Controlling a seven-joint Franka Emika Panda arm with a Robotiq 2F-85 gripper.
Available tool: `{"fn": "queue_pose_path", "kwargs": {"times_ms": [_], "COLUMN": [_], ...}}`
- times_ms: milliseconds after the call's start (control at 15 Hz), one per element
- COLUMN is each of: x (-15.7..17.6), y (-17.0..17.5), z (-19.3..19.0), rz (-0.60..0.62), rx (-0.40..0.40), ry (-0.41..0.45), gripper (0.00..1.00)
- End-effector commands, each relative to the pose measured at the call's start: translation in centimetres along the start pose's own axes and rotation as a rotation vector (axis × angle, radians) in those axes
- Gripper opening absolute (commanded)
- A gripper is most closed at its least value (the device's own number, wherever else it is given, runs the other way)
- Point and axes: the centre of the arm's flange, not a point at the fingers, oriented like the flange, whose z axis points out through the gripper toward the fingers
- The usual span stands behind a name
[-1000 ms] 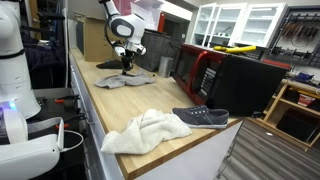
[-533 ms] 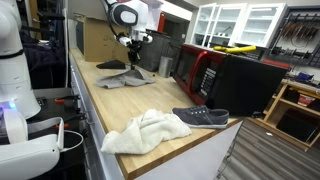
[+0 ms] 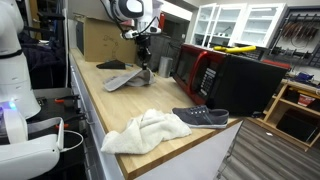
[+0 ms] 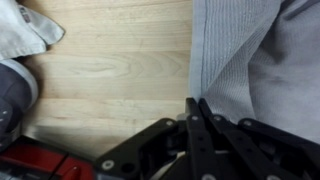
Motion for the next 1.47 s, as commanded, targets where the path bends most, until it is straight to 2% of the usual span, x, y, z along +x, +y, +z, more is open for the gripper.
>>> {"fn": "queue_pose_path", "kwargs": {"times_ms": [0,333,400,533,733,867,1000,1133,1400], "x": [0.7,1.1,1.2,1.1,1.1,1.0,0.8,0.6,-1.5], "y": [1.6,3.4,3.8,4.1,3.9,4.1,3.9,3.7,3.8], "z": [-1.7,-2.4,-2.3,-2.2,-2.3,-2.5,-2.4,-1.7,0.5], "rz": [0.022,0.036,0.048,0.062,0.071,0.079,0.081,0.093,0.18], "rx": [-0.108,-0.22,-0.242,-0.268,-0.298,-0.293,-0.256,-0.185,0.029], "ry": [0.016,0.034,0.04,0.046,0.058,0.064,0.053,0.022,-0.085], "gripper": [0.01,0.01,0.28,0.34,0.59,0.72,0.87,0.99,1.0]}}
